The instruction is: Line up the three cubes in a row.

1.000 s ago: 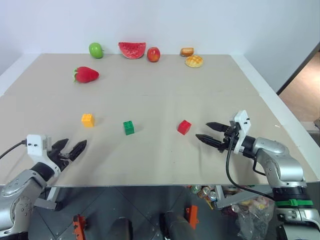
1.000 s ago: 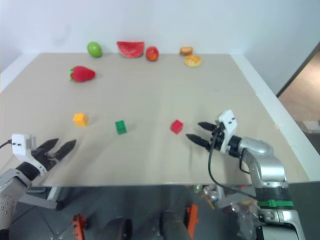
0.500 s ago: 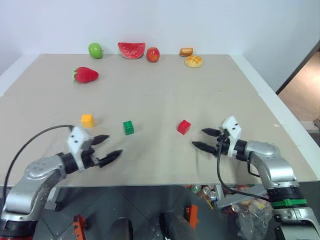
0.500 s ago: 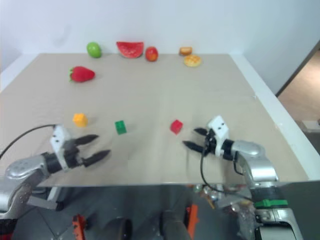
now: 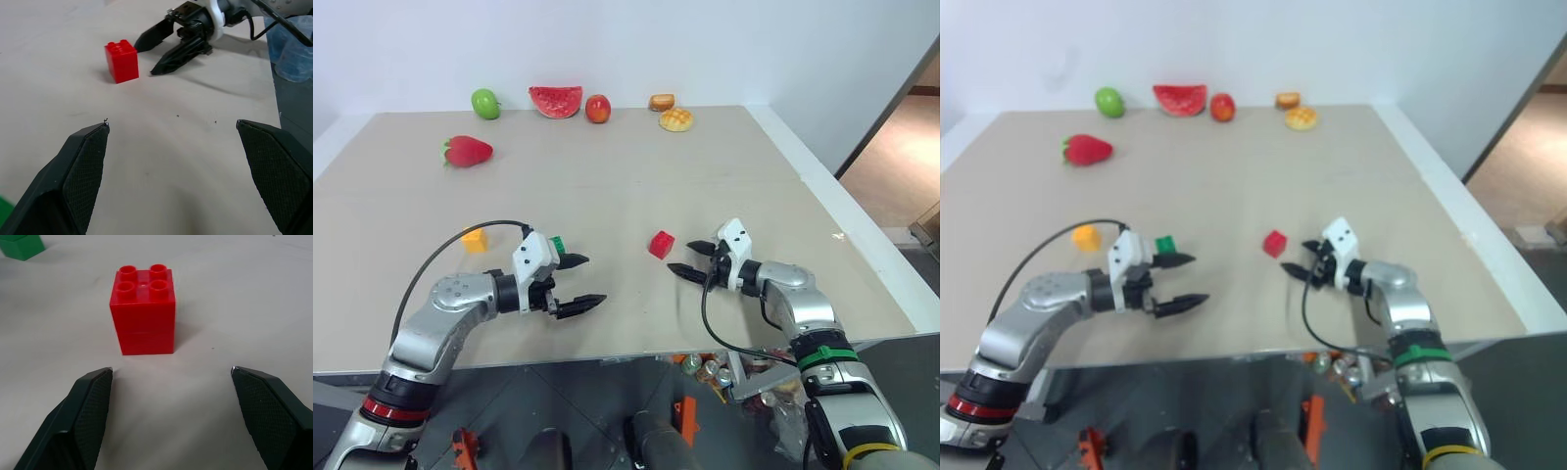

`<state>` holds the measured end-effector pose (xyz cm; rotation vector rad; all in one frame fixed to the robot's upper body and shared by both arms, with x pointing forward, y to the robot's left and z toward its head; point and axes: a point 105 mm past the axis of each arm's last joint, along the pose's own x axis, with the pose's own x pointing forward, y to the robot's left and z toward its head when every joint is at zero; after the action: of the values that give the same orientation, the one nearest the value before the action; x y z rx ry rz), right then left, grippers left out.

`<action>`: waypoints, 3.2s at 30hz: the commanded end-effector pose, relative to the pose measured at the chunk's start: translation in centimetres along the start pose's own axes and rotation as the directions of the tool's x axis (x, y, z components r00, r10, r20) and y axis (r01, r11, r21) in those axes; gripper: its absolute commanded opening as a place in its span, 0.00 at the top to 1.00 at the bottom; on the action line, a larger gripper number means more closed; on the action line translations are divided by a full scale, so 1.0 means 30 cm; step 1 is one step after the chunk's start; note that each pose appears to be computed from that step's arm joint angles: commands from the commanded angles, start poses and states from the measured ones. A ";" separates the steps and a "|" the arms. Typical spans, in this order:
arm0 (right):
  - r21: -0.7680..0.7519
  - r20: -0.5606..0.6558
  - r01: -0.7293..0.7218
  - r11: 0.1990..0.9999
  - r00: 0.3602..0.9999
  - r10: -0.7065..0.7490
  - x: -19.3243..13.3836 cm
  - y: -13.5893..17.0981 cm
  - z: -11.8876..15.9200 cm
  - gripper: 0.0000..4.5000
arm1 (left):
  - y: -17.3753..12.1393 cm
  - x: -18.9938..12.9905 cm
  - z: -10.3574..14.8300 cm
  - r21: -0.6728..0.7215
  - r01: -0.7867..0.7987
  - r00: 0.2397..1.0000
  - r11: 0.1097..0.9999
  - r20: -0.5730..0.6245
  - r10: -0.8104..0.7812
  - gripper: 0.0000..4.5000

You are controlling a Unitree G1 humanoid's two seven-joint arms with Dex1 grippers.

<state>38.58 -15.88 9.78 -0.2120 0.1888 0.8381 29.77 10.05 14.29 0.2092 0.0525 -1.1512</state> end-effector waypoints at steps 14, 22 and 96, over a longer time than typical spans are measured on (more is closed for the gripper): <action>-0.069 0.050 -0.077 0.995 0.996 0.080 0.109 0.032 0.094 0.10 | 0.024 0.043 0.029 0.034 -0.052 0.996 0.998 0.077 0.049 0.04; -0.089 0.043 -0.071 0.994 0.996 0.075 0.114 0.027 0.088 0.52 | 0.058 0.037 0.022 0.049 -0.130 0.988 0.990 0.087 0.125 0.03; -0.357 0.194 -0.529 0.770 0.764 0.615 -0.115 0.184 0.478 0.00 | 0.202 -0.186 -0.190 -0.176 -0.578 0.813 0.797 -0.206 0.544 0.03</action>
<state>34.01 -11.23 22.81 -0.3133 -0.1319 1.5072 32.97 18.48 9.89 0.0767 0.2651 -0.5214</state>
